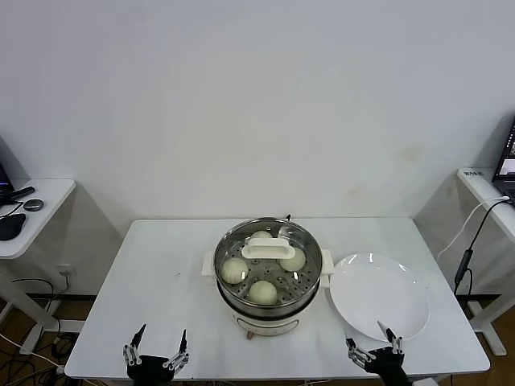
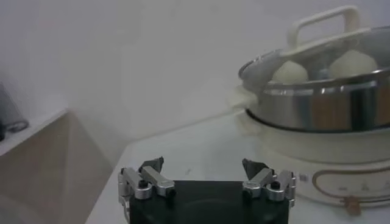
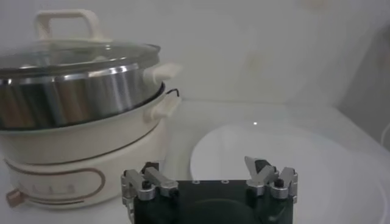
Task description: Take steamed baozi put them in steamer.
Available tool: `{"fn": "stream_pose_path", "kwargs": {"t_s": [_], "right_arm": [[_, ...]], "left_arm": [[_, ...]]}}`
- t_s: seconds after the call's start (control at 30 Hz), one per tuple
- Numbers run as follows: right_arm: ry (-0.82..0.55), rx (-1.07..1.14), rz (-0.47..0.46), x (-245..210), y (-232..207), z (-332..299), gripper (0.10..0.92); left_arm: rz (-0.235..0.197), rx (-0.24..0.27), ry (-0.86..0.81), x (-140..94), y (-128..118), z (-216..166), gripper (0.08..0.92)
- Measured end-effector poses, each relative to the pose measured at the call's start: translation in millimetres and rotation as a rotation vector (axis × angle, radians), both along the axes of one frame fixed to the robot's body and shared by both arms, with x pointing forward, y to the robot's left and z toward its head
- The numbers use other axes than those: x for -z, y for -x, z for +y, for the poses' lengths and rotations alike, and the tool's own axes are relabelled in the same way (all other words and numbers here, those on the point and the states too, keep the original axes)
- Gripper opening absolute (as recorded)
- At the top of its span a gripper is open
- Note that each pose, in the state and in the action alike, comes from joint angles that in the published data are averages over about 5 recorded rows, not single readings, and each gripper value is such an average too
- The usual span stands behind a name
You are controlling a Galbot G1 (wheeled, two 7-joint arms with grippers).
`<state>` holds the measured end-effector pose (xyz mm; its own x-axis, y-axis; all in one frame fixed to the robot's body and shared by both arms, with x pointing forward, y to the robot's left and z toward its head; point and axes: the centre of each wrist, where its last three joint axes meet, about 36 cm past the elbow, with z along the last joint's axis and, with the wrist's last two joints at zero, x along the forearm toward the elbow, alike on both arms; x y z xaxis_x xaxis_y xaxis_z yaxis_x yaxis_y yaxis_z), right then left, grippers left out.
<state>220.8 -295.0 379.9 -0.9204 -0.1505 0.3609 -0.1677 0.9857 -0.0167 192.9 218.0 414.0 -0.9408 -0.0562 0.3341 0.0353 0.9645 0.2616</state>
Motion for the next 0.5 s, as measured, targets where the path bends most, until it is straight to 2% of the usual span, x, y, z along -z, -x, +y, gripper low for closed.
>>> {"fn": "stream_pose_path", "kwargs": {"t_s": [0.5], "right_arm": [[0.036, -0.051, 0.011, -15, 7, 4, 0.823]], "left_arm": [[0.006, 0.001, 0.035, -10, 5, -1, 0.823]]}}
